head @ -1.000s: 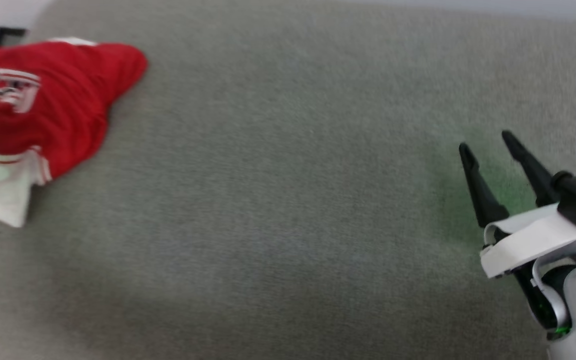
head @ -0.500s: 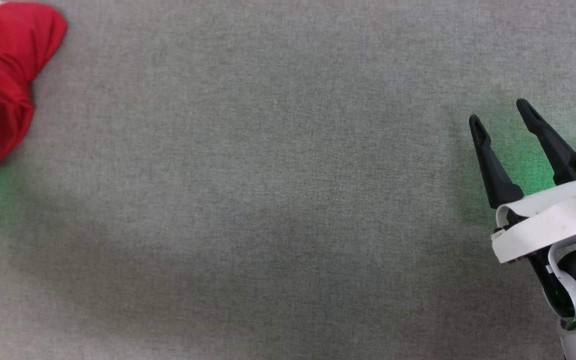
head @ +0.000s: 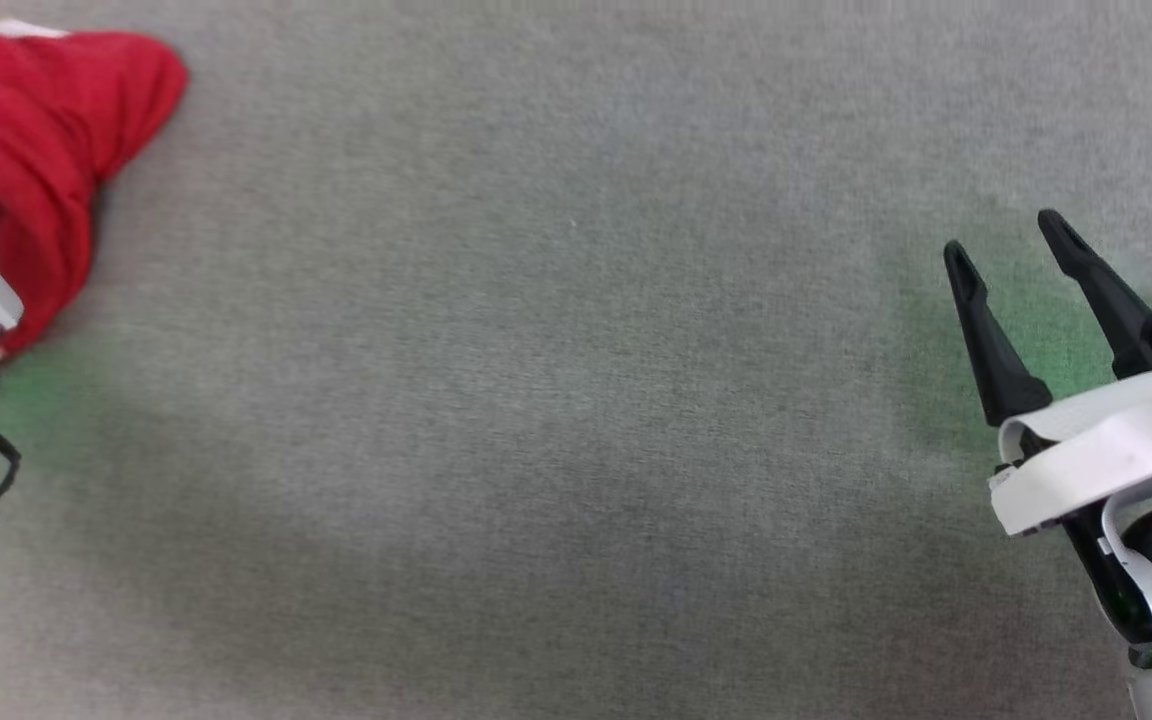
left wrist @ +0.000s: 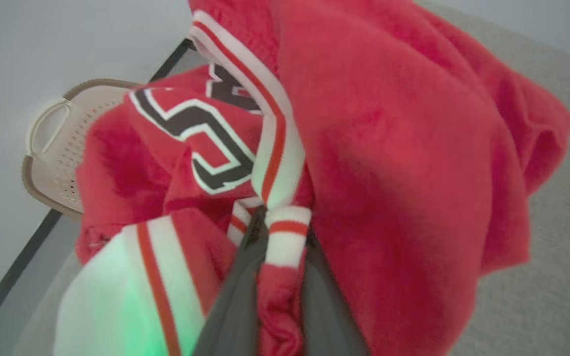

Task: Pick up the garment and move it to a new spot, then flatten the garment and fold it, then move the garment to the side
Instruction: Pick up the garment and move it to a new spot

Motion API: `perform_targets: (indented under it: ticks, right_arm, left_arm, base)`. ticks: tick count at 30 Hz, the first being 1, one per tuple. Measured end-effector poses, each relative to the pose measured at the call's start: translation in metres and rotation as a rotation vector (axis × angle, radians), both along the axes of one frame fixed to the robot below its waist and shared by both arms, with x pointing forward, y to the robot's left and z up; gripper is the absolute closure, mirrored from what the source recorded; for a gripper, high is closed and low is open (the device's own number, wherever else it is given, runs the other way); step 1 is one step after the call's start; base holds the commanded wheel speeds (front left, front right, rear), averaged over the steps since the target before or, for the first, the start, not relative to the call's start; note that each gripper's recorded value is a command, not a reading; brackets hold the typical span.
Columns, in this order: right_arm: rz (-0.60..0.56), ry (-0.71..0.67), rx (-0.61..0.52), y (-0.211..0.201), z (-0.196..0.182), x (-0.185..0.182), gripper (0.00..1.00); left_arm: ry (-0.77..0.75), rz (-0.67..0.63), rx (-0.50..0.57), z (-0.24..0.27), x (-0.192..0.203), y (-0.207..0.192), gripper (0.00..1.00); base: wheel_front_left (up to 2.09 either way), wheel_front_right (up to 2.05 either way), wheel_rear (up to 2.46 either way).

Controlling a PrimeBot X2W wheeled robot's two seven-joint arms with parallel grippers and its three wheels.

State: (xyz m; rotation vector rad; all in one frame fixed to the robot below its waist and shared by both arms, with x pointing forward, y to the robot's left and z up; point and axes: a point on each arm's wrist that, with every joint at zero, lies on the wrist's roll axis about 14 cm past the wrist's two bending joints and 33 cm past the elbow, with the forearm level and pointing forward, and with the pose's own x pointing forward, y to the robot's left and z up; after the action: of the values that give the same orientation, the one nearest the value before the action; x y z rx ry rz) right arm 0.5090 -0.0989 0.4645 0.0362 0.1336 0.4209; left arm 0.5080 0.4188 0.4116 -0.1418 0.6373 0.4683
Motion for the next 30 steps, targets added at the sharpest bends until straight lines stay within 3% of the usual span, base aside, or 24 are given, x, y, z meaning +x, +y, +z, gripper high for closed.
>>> perform_targets:
  ticks: [11, 19, 30]
  right_arm:
    - [0.032, -0.046, 0.052, 0.020, 0.030, -0.020, 0.00]
    - [0.063, -0.119, 0.102, 0.040, 0.063, -0.034, 0.00]
    - [0.030, -0.216, 0.149, 0.035, 0.100, -0.053, 0.00]
  left_arm:
    - [-0.291, -0.071, 0.198, 0.133, 0.007, 0.017, 1.00]
    - [-0.504, -0.112, 0.340, 0.242, -0.008, 0.018, 1.00]
    - [-0.667, -0.252, 0.416, 0.331, -0.024, -0.026, 1.00]
  base:
    - [0.00, 0.00, 0.00]
    - [0.00, 0.00, 0.00]
    - [0.00, 0.00, 0.00]
